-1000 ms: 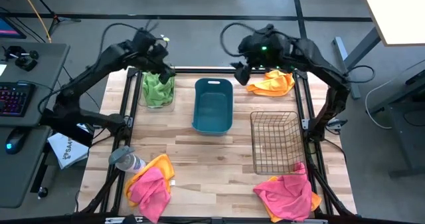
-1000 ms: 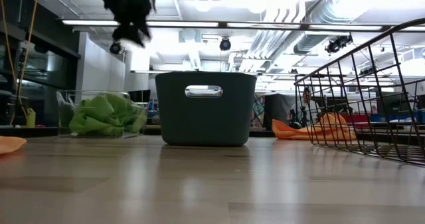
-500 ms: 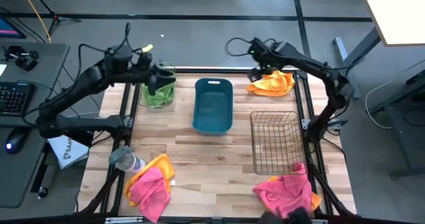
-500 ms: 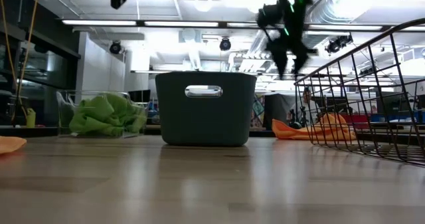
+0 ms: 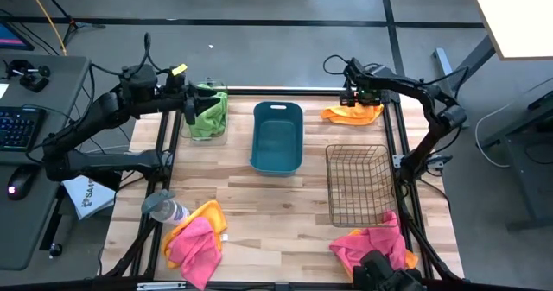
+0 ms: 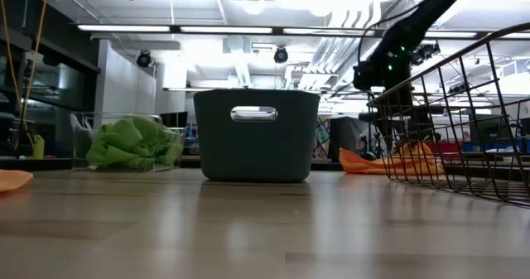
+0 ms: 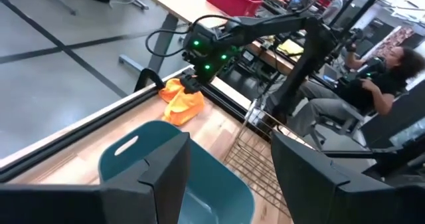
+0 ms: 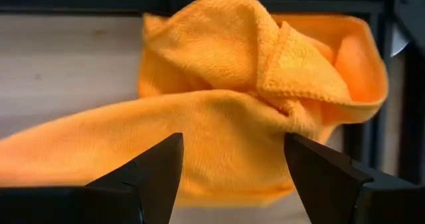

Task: Sort microfiber towel by color & place in baskets
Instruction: Put the top orange towel into the blue bin, then put the left orange towel into the blue bin

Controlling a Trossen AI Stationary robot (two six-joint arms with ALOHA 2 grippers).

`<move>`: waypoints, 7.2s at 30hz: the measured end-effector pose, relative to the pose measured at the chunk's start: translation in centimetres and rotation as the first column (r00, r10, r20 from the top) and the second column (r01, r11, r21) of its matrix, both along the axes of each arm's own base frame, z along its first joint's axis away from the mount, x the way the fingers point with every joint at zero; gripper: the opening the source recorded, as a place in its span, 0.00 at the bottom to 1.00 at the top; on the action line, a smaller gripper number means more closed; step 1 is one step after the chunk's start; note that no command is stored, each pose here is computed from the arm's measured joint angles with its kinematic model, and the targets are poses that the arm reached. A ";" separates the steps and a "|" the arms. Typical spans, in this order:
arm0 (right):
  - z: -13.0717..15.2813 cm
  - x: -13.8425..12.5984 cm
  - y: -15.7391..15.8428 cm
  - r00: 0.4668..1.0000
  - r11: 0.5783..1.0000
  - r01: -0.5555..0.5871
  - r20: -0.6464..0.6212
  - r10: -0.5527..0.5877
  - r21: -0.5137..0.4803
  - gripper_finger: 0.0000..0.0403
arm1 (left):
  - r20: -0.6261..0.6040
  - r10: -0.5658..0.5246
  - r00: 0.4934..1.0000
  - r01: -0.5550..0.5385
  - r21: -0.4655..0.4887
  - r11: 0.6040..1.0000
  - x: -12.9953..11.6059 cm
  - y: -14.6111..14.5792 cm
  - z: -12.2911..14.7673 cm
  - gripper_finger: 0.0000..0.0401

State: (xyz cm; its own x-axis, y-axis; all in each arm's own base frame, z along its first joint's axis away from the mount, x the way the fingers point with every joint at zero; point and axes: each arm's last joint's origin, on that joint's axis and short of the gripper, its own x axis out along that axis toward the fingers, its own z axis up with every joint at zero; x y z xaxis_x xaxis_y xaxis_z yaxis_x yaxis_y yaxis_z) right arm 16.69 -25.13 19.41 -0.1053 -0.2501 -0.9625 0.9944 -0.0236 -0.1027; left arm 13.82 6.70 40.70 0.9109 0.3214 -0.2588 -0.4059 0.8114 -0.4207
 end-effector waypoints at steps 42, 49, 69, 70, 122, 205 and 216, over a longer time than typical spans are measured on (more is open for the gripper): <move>20.3 3.3 13.0 0.616 0.707 -0.175 0.484 0.622 -0.686 0.01 | 0.199 -0.111 0.974 0.048 0.299 0.953 -2.2 -1.3 3.1 0.50; 18.7 9.4 16.7 0.515 0.654 -0.296 0.461 0.723 -0.696 0.00 | 0.250 -0.116 0.961 0.029 0.330 0.944 -2.0 -1.2 3.7 0.50; 6.6 20.2 19.6 0.456 0.608 -0.664 0.408 0.791 -0.435 0.23 | 0.283 -0.115 0.952 0.024 0.306 0.952 -2.1 -1.3 3.9 0.50; 6.8 20.2 19.6 0.445 0.591 -0.674 0.396 0.803 -0.442 0.29 | 0.283 -0.115 0.952 0.025 0.305 0.952 -2.1 -1.3 3.9 0.50; 21.9 15.9 16.8 0.300 0.230 -0.869 -0.097 0.949 -0.439 0.75 | -0.775 -0.584 0.241 -0.310 -0.632 0.711 6.3 -12.8 -25.9 0.50; 30.4 8.1 17.9 0.554 0.300 -0.514 -0.044 0.831 -0.803 0.75 | -0.320 -0.102 0.942 0.208 0.317 0.925 20.6 1.0 -5.7 0.00; 30.2 8.0 17.9 0.552 0.304 -0.534 -0.053 0.832 -0.789 0.75 | -0.173 -0.200 0.964 0.227 0.149 0.963 22.9 4.1 -10.3 0.00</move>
State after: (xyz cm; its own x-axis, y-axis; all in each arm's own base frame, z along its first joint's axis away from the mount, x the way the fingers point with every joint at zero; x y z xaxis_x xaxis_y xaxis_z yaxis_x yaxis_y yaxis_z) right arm 24.74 -7.22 49.60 0.6912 -0.6104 -0.3869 0.6277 0.7724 -0.0972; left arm 36.72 10.83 30.36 0.9157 0.1744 -0.3620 -0.2651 0.9392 -0.2183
